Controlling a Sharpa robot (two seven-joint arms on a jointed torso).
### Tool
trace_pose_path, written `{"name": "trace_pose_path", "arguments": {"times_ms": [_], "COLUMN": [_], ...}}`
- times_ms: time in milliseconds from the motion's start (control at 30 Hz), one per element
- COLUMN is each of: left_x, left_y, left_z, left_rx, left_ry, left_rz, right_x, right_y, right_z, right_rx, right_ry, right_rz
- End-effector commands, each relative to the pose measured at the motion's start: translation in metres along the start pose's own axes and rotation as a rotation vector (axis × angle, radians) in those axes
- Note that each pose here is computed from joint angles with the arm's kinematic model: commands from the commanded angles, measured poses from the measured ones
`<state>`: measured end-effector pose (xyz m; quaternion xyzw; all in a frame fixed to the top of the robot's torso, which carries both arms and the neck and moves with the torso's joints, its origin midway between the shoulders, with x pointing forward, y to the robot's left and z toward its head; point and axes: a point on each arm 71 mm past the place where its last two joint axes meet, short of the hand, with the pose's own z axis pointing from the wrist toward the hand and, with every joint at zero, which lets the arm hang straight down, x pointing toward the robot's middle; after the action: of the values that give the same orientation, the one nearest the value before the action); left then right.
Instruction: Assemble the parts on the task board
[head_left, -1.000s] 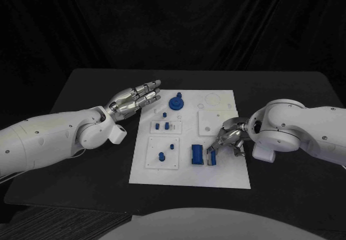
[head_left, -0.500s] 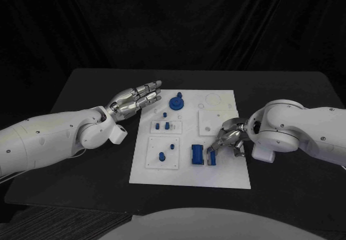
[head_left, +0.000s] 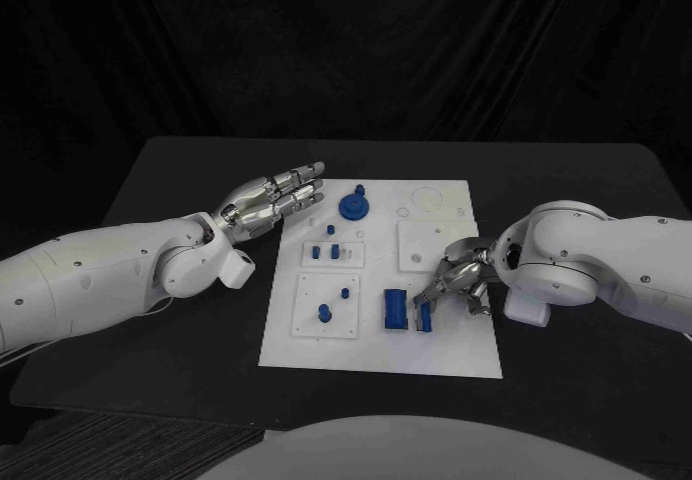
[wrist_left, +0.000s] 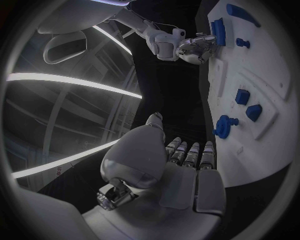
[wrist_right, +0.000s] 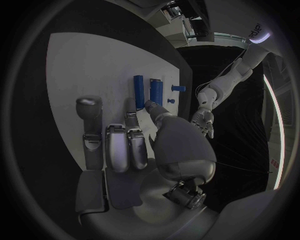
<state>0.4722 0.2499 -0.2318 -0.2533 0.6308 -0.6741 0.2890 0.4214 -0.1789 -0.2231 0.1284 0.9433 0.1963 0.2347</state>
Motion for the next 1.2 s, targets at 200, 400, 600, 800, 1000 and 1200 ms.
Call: {"name": "trace_pose_path", "arguments": {"times_ms": [200, 400, 600, 800, 1000, 1200], "left_x": [0.0024, 0.0024, 0.0024, 0.0021, 0.001, 0.0], "left_y": [0.0003, 0.0007, 0.001, 0.0011, 0.0011, 0.0011], "left_z": [0.0008, 0.0005, 0.0002, -0.001, -0.0029, -0.0045], "left_rx": [0.007, 0.005, 0.002, 0.0, -0.003, -0.005], "left_ry": [0.016, 0.017, 0.018, 0.019, 0.016, 0.012], "left_rz": [-0.013, -0.014, -0.015, -0.017, -0.016, -0.015], "right_x": [0.002, 0.002, 0.001, -0.001, -0.002, -0.007], "right_y": [-0.001, -0.001, -0.002, -0.006, -0.011, -0.01], "right_z": [0.001, 0.001, 0.001, -0.003, -0.015, -0.035], "right_rx": [0.014, 0.015, 0.013, 0.006, -0.032, -0.186], "right_ry": [0.008, 0.005, -0.004, -0.029, -0.054, -0.134], "right_rz": [-0.008, -0.005, 0.002, 0.025, 0.046, 0.015]}}
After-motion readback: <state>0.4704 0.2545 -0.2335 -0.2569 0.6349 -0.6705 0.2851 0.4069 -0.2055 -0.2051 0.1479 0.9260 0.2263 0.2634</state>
